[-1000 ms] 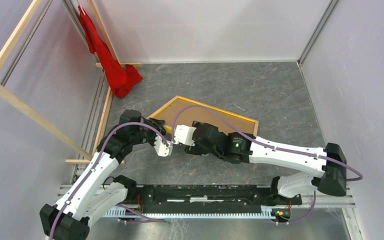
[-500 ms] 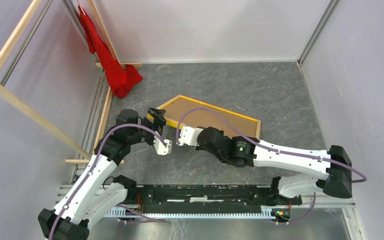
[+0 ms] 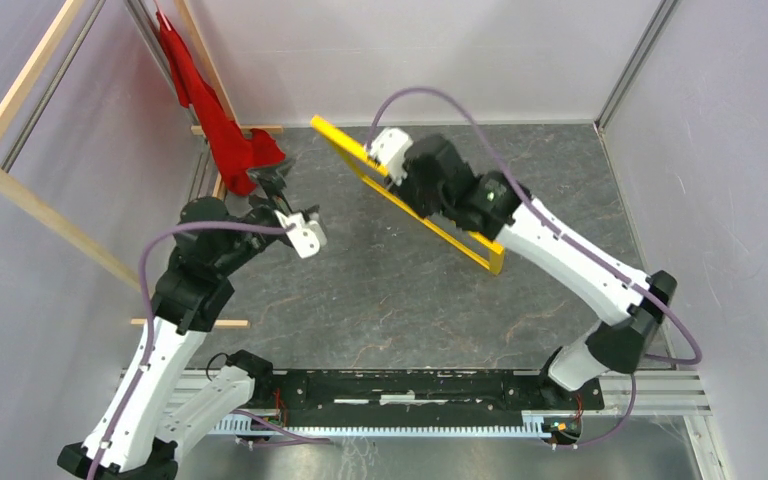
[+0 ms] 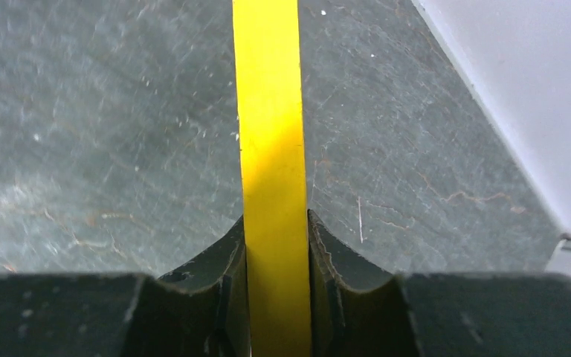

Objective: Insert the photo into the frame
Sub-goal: Turn over the photo frame at the center of the board.

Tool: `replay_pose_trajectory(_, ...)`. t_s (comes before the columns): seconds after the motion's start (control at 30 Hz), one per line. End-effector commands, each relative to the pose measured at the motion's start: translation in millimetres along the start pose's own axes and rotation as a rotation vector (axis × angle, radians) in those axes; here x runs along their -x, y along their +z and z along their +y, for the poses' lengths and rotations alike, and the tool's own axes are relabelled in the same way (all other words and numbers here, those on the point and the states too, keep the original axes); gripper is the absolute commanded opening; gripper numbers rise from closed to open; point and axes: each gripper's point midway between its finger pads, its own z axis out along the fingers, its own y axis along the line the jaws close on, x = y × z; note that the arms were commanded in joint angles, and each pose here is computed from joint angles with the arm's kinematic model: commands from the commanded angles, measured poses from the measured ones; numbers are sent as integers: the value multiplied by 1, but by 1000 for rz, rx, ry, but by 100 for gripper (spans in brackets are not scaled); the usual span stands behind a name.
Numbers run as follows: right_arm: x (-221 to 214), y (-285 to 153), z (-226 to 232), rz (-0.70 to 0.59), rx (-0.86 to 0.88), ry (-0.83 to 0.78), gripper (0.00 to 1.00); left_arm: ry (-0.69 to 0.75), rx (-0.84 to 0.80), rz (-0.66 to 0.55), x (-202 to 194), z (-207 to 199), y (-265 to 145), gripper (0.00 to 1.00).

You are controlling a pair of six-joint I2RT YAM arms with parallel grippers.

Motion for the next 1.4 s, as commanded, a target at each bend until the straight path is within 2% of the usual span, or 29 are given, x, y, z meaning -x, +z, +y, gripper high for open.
replay_pose_trajectory(0.0, 60, 3, -40, -170, 83, 295, 19, -336, 175, 18, 12, 51, -4, 100)
replay_pose_trajectory(0.23, 19, 48, -103, -151, 262, 680, 18, -579, 41, 117, 4, 34, 12, 100)
replay_pose_trajectory(0.43, -32, 76, -150, -123, 291, 922, 20, -654, -50, 150, -5, 9, 23, 100)
replay_pose_trajectory(0.6, -69, 82, -174, -139, 314, 1093, 21, -689, -83, 160, -9, -4, 29, 100)
replay_pose_trajectory(0.83, -130, 77, -204, -88, 213, 1181, 25, -738, -124, 171, -17, -19, 43, 100)
replay_pose_trajectory(1.0, -174, 66, -212, 7, 111, 1149, 27, -784, -172, 180, -21, -32, 54, 100)
replay_pose_trajectory(1.27, -231, 55, -176, 119, 50, 1139, 29, -860, -276, 225, -32, -62, 69, 100)
replay_pose_trajectory(1.37, -242, 55, -151, 107, 92, 1173, 29, -863, -300, 237, -37, -71, 70, 100)
